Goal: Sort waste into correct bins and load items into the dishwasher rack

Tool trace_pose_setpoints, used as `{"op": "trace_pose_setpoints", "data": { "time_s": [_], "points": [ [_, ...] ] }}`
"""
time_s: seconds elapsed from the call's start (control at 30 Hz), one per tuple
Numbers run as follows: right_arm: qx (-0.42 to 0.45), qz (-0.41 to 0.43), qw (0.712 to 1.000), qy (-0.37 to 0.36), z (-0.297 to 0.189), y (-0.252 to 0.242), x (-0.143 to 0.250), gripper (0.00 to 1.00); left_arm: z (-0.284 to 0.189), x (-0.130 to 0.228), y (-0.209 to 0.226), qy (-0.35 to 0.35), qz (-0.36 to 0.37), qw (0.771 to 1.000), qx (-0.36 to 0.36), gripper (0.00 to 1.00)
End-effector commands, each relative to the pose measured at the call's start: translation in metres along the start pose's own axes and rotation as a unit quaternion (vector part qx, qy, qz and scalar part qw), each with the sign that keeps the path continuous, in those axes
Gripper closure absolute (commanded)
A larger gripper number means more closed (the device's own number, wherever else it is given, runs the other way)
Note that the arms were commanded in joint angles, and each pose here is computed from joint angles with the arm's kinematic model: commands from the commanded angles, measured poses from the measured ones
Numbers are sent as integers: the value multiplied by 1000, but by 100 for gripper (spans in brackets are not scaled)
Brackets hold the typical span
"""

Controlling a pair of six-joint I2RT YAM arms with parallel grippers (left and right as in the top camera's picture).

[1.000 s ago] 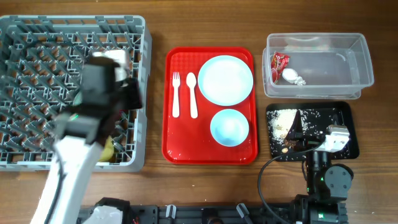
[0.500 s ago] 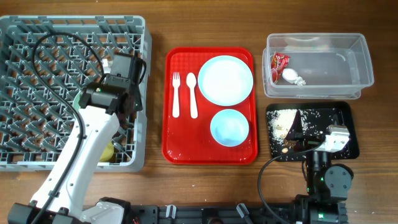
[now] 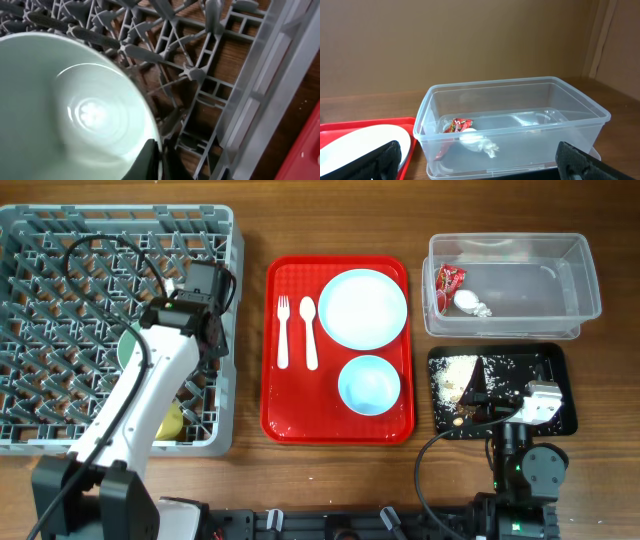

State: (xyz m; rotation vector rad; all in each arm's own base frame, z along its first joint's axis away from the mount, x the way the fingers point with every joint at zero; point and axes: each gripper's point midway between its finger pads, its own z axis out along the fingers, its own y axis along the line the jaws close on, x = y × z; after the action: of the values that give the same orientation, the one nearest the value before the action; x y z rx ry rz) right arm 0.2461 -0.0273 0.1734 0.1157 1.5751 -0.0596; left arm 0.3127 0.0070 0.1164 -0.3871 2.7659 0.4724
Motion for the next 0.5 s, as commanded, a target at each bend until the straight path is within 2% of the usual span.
{"op": "trace_pose_setpoints", "data": {
  "time_s": [0.0, 0.13, 0.2, 0.27, 0.3, 0.4, 0.47],
  "points": [
    [-1, -4, 1000, -1, 0, 0, 0, 0, -32, -21, 9, -45, -67, 996, 26, 96],
    [-1, -4, 1000, -1, 0, 0, 0, 0, -86, -42, 42, -117, -171, 972, 110, 96],
    [-1, -4, 1000, -1, 0, 0, 0, 0, -106, -47, 69, -130, -242, 943, 188, 96],
    [-1, -4, 1000, -1, 0, 0, 0, 0, -114, -52, 94, -134, -280, 912, 269, 96],
    [-1, -4, 1000, -1, 0, 0, 0, 0, -118, -56, 104, -138, -279, 887, 341, 96],
    [-1, -4, 1000, -1, 0, 0, 0, 0, -120, -61, 131, -183, -265, 786, 528, 96],
    [-1, -4, 1000, -1, 0, 0, 0, 0, -114, -61, 152, -214, -268, 726, 596, 96]
  ]
}}
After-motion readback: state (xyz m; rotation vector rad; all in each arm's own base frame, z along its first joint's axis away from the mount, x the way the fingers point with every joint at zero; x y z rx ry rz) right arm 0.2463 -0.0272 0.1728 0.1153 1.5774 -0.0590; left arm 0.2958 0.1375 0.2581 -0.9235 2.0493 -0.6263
